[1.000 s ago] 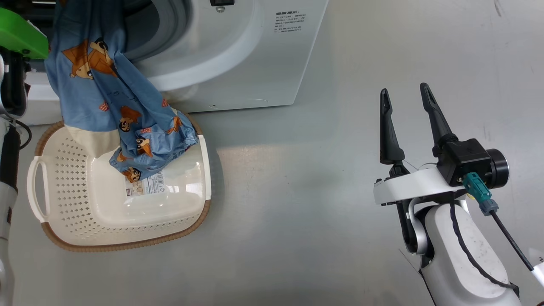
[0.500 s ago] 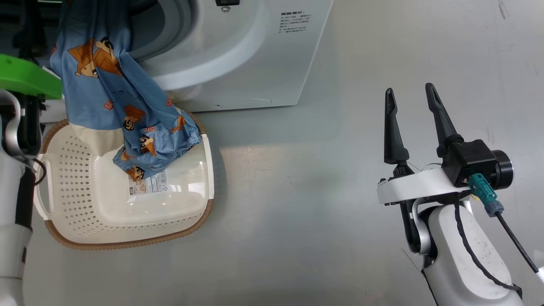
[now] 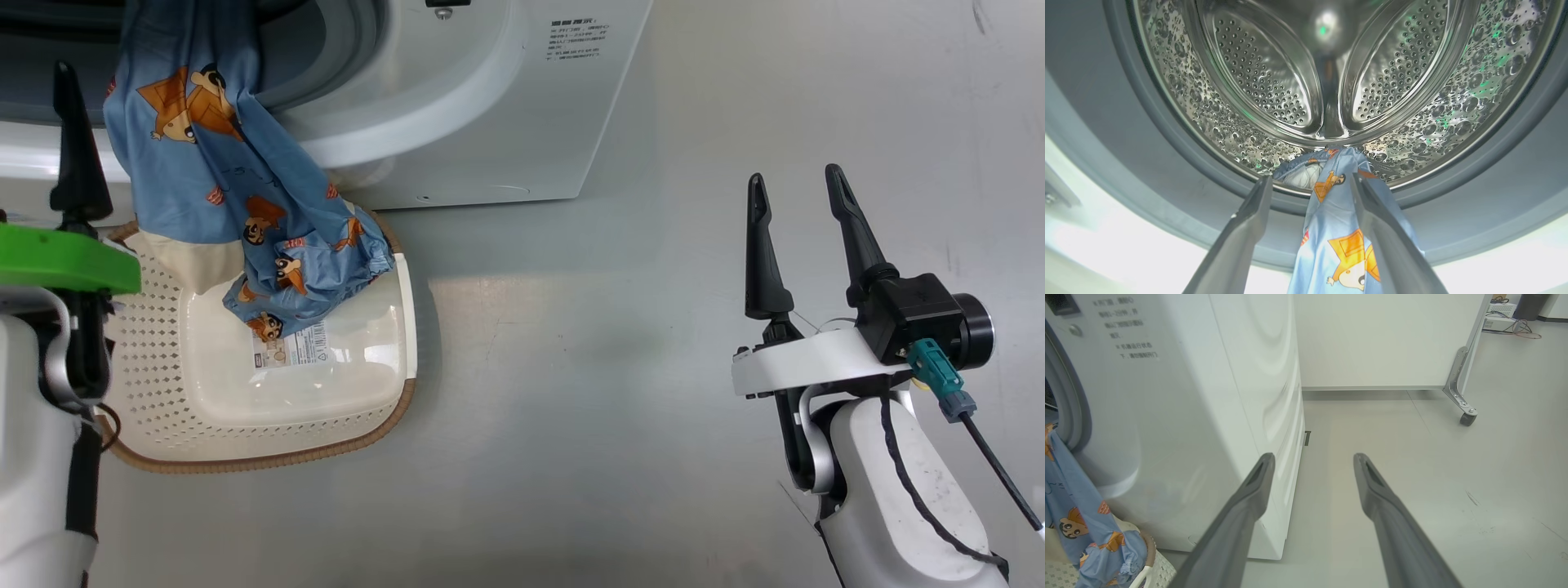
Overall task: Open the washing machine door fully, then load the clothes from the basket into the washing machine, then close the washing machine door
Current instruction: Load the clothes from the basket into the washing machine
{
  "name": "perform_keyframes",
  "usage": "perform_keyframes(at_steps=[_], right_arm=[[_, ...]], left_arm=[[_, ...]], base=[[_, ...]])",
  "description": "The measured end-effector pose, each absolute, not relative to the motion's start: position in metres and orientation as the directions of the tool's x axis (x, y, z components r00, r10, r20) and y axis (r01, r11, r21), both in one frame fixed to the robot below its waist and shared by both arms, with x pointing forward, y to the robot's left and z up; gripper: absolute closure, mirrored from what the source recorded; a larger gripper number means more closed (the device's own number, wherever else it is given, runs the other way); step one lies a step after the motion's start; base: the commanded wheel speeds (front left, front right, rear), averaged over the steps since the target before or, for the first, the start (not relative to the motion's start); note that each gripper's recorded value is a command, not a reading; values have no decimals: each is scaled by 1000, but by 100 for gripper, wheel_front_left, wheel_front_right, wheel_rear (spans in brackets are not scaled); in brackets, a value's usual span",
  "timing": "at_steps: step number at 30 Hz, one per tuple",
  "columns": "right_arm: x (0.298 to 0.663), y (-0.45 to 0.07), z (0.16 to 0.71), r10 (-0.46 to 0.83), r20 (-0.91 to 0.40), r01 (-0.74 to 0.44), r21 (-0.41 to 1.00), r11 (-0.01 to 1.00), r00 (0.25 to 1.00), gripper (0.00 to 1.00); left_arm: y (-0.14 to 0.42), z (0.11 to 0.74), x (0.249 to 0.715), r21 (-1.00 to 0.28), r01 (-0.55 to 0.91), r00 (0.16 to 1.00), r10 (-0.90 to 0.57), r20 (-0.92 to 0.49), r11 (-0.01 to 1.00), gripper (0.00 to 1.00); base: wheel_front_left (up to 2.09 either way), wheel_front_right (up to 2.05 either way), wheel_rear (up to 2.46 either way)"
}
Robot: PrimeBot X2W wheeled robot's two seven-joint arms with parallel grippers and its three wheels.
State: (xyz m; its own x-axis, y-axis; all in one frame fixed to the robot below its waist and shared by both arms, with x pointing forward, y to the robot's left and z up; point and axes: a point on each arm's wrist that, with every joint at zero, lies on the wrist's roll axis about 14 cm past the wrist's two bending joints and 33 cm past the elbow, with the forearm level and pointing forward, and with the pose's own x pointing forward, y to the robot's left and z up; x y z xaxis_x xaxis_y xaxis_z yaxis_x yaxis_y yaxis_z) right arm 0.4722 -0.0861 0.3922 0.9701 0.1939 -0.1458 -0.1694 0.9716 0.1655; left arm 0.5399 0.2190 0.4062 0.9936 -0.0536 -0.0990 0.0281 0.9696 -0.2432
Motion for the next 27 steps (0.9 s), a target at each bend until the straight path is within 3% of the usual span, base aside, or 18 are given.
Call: perform_keyframes(at_steps=[27], right_arm=[[473, -85, 385, 202, -156, -175, 171, 970, 967, 0]], left_arm=[[215, 345, 457, -241, -71, 957, -1, -289, 968, 0]], base=[[0, 0, 0]])
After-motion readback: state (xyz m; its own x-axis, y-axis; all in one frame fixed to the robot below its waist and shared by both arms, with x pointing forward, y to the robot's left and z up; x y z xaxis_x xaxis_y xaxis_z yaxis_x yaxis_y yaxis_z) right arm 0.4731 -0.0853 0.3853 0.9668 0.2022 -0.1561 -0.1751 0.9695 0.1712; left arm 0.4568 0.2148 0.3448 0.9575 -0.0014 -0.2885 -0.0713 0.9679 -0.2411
